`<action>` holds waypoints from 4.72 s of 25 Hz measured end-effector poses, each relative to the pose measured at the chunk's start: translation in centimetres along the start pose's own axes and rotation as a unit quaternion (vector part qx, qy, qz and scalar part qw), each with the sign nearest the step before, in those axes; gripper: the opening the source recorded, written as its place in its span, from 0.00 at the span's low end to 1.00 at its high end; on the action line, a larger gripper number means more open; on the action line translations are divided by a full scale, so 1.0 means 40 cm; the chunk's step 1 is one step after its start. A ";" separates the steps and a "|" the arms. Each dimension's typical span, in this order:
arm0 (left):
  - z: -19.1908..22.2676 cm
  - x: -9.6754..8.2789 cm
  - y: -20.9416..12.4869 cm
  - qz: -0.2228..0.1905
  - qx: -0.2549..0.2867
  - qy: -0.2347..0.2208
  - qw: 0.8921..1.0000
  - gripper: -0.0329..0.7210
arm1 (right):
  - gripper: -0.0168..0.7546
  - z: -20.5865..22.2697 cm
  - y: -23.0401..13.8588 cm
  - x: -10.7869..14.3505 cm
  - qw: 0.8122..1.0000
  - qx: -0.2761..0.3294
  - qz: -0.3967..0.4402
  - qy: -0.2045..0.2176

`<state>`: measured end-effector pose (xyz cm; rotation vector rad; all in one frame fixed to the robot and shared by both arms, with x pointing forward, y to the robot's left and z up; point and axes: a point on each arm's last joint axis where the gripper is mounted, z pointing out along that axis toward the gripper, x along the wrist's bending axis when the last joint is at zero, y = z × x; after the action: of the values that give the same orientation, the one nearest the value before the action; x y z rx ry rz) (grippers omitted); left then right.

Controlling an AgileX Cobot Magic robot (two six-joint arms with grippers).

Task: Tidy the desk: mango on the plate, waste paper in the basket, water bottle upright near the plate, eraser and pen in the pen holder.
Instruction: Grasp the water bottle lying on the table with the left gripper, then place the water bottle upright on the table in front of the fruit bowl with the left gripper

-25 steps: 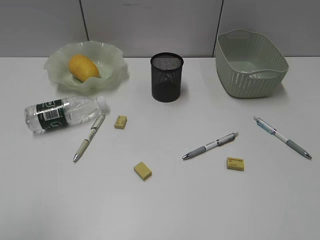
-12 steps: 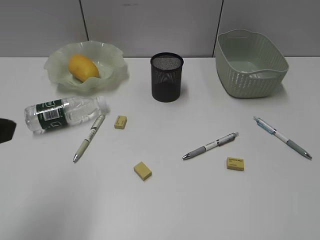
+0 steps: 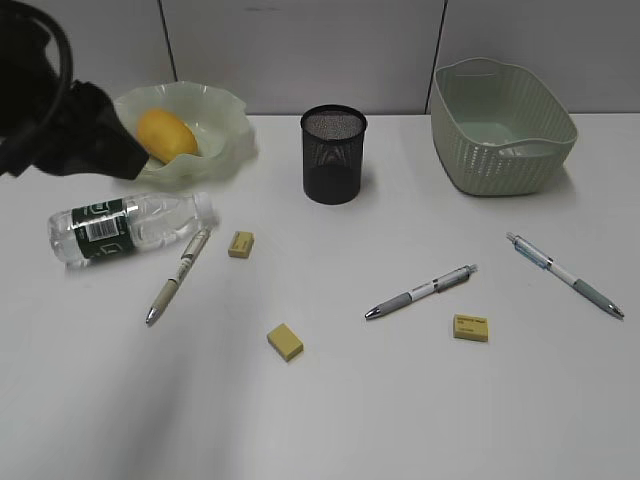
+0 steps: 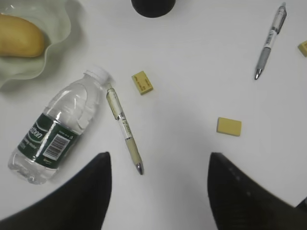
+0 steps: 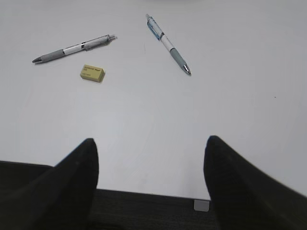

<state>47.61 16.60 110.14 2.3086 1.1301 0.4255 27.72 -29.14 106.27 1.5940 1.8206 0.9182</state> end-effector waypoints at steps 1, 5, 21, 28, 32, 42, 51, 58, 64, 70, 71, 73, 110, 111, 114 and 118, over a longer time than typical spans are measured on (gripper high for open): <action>0.018 0.011 0.014 -0.001 0.019 0.000 1.000 0.68 | 0.72 0.000 0.001 0.000 1.000 -0.001 0.000 0.000; 0.080 0.081 0.062 -0.028 0.085 0.009 0.996 0.73 | 0.72 0.000 0.003 0.000 1.000 -0.008 0.000 0.000; 0.369 0.264 0.057 0.022 0.249 0.010 0.968 0.86 | 0.72 0.002 0.003 0.000 1.000 -0.010 0.000 0.000; 0.448 0.290 0.069 0.073 0.262 0.004 0.962 0.86 | 0.72 0.002 0.004 -0.002 1.000 -0.010 -0.002 -0.003; 0.474 0.298 0.076 0.089 0.260 0.003 0.962 0.86 | 0.73 0.002 0.004 -0.002 1.000 -0.010 -0.002 -0.003; 0.555 0.307 0.052 0.120 0.285 -0.016 0.951 0.85 | 0.72 0.002 0.004 -0.002 1.000 -0.011 -0.002 -0.003; 0.611 0.320 0.045 0.146 0.302 -0.023 0.942 0.84 | 0.72 0.002 0.004 -0.002 1.000 -0.011 -0.002 -0.003; 0.625 0.319 0.031 0.147 0.318 -0.028 0.936 0.73 | 0.73 0.002 0.004 0.000 1.000 -0.011 0.000 0.000; 0.619 0.319 0.031 0.146 0.323 -0.029 0.935 0.71 | 0.72 0.002 0.004 -0.002 1.000 -0.011 -0.002 -0.003; 0.567 0.308 0.056 0.119 0.311 -0.036 0.942 0.71 | 0.72 0.002 0.004 0.000 1.000 -0.011 0.000 0.000; 0.553 0.308 0.065 0.113 0.304 -0.031 0.946 0.71 | 0.72 0.002 0.004 0.000 1.000 -0.011 0.000 0.000; 0.518 0.308 0.085 0.102 0.288 -0.020 0.952 0.71 | 0.72 0.002 0.004 0.000 1.000 -0.011 0.000 0.000; 0.162 0.320 -0.122 -0.282 -0.137 0.111 0.943 0.70 | 0.72 0.002 0.004 -0.002 1.000 -0.012 -0.002 -0.003; 0.170 0.317 -0.136 -0.290 -0.153 0.129 0.936 0.70 | 0.72 0.002 0.004 0.000 1.000 -0.011 0.000 0.000; 0.188 0.296 -0.151 -0.295 -0.193 0.166 0.921 0.70 | 0.72 0.002 0.004 0.000 1.000 -0.011 0.000 0.000; 0.212 0.246 -0.139 -0.260 -0.255 0.208 0.908 0.70 | 0.72 0.002 0.005 0.000 1.000 -0.012 0.000 0.000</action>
<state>54.17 24.58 100.50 1.4244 1.5508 0.9016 27.88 -29.11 106.37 1.5793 1.8035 0.9373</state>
